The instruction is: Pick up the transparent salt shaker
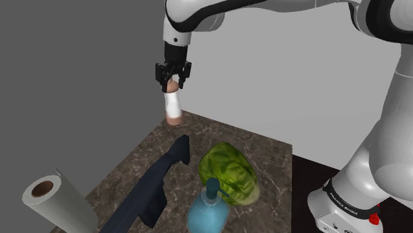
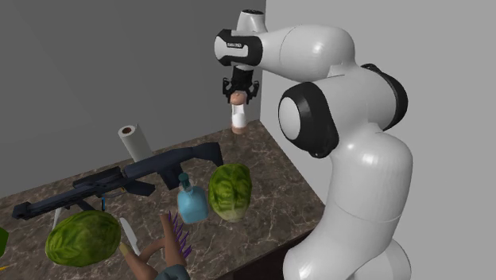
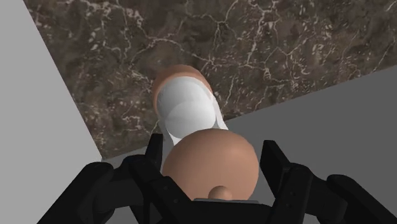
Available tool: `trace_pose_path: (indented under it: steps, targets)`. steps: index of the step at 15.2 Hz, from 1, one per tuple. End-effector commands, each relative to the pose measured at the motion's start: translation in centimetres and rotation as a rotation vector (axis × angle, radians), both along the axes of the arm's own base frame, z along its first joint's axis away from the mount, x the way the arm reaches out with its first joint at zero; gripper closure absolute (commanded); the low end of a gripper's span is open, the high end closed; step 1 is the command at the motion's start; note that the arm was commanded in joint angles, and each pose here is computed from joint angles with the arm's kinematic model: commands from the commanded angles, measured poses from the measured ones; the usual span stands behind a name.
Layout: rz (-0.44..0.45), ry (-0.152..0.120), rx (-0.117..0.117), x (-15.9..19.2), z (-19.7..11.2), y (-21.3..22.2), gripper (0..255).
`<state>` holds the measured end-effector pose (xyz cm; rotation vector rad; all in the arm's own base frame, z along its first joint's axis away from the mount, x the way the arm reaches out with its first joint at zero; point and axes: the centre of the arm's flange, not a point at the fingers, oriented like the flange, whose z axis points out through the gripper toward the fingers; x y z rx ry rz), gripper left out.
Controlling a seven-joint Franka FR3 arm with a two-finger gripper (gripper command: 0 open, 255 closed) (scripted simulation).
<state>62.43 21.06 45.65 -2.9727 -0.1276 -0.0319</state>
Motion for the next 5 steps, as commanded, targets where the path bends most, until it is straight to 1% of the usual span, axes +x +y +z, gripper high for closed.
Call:
trace_pose_path:
  steps: [1,3,5]
  targets:
    - [0.000,0.000,0.000,0.0,1.1,0.1,255]
    - [0.000,0.000,0.000,0.0,2.1,0.1,255]
    - [0.000,0.000,0.000,0.0,2.2,0.1,255]
